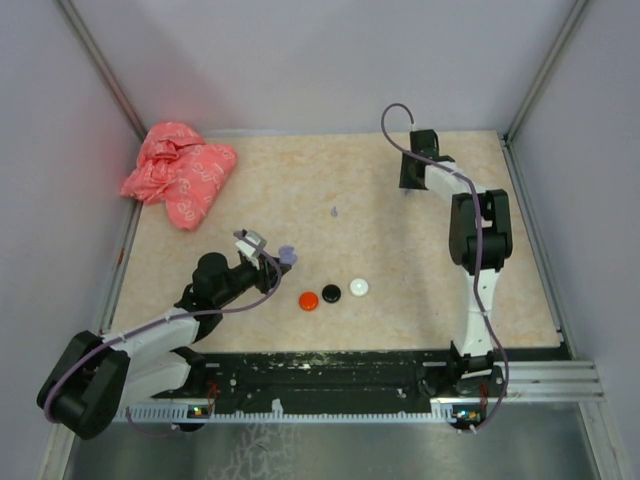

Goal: Insert the wireless bluetooth earbuds into the charging case
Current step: Adjust the earbud at the center of the board.

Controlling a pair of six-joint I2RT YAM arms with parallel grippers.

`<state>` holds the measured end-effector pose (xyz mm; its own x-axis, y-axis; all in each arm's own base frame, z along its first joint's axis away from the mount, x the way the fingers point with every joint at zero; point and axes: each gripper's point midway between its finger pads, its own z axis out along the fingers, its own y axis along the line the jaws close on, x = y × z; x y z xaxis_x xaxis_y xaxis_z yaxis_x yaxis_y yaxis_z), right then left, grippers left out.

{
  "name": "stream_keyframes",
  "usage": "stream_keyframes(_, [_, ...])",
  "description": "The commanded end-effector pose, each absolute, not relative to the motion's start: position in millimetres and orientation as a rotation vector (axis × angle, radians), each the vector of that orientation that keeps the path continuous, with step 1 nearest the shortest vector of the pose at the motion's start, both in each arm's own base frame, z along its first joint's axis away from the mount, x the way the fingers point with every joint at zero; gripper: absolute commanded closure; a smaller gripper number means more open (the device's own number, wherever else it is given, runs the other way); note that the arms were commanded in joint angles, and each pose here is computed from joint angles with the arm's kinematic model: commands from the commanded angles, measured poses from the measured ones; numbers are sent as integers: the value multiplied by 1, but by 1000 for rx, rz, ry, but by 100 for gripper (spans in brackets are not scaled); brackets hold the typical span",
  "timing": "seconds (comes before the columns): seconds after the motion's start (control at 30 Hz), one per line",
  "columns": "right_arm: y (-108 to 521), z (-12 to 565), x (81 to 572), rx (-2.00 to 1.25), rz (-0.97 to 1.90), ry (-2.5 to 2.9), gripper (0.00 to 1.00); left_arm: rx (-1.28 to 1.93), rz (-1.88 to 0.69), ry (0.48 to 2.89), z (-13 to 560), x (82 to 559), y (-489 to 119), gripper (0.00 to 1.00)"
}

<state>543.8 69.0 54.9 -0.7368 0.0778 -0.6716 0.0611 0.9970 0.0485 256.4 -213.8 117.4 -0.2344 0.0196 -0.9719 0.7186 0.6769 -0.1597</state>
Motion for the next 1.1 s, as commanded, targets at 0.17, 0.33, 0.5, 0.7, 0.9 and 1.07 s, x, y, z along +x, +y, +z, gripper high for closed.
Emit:
stream_keyframes(0.17, [71,48,558,96,63,2410,68,615,-735,1668,127,261,-217,100])
stream_keyframes(0.33, [72,38,556,84,68,2435,73,618,-746,1675,125,260,-218,100])
stream_keyframes(0.5, [75,34,543,46,91,2472,79,617,-754,1661,129,258,-218,100])
stream_keyframes(0.7, [91,35,501,-53,152,2529,82,619,-777,1641,134,253,-219,100])
stream_keyframes(0.9, [126,37,432,-206,201,2584,82,618,-808,1623,138,247,-220,100])
stream_keyframes(1.07, [150,36,372,-355,226,2632,81,618,-819,1606,141,243,-219,100])
